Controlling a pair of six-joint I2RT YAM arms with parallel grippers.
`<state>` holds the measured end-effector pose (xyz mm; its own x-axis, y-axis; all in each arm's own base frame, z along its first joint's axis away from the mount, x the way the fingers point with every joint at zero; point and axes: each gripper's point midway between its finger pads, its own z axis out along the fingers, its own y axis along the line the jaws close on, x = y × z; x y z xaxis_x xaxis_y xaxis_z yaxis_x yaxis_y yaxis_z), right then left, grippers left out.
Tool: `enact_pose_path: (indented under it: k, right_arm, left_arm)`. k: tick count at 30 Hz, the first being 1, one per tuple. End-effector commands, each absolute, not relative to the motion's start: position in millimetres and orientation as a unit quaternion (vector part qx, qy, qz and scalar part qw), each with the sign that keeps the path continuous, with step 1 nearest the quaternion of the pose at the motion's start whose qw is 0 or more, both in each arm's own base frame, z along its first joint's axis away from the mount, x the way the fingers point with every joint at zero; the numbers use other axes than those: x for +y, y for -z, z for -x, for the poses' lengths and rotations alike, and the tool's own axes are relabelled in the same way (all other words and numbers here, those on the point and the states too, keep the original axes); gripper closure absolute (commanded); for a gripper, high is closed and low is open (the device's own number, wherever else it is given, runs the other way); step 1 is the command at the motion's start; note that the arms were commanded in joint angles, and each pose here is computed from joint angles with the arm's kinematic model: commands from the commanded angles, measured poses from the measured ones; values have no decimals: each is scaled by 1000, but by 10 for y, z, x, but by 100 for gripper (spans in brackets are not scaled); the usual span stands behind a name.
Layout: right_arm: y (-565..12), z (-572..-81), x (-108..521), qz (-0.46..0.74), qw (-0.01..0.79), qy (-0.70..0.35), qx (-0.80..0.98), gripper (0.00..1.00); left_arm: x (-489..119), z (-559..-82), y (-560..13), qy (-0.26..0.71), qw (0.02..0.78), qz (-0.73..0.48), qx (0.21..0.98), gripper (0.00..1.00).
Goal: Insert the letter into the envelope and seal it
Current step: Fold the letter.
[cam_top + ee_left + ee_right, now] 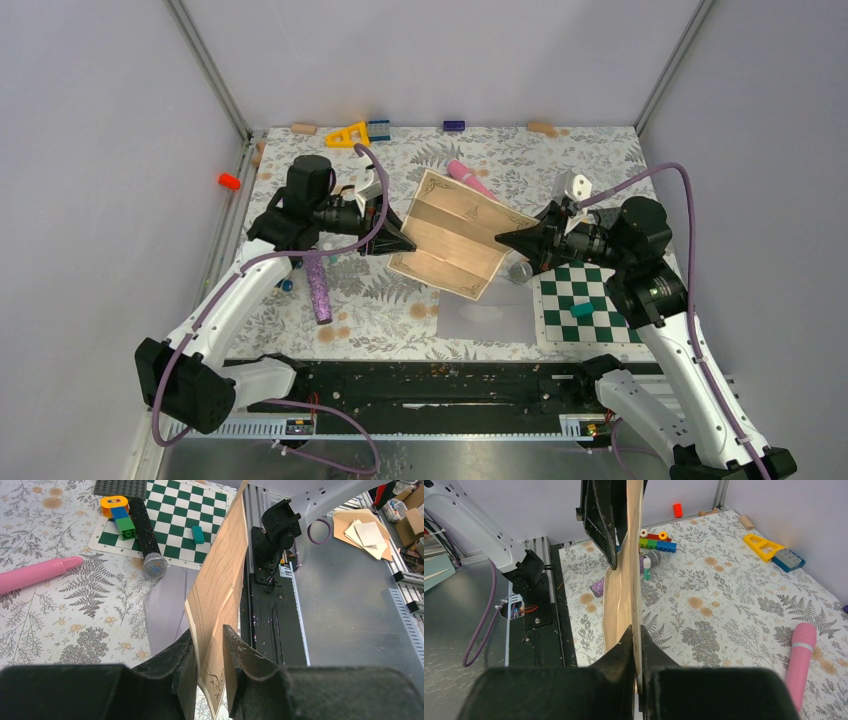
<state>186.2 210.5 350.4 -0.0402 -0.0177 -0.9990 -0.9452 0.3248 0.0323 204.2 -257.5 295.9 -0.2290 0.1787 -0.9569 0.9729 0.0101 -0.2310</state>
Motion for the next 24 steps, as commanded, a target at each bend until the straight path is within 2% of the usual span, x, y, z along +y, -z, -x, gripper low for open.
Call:
enact_pose_path:
  k: [1, 16, 24]
  right_arm:
    - [-3625, -1885, 2082, 411, 586, -401, 572, 100]
    - [-3703, -1981, 2041, 388, 600, -392, 579, 100]
    - [-3712, -2007, 2028, 382, 602, -392, 581, 100]
  left_arm:
    - [-2578, -2049, -3047, 516, 404, -493, 572, 76]
    - [-2579, -2050, -3023, 522, 397, -492, 573, 70]
    - [-2572, -2041, -3025, 522, 399, -492, 571, 78]
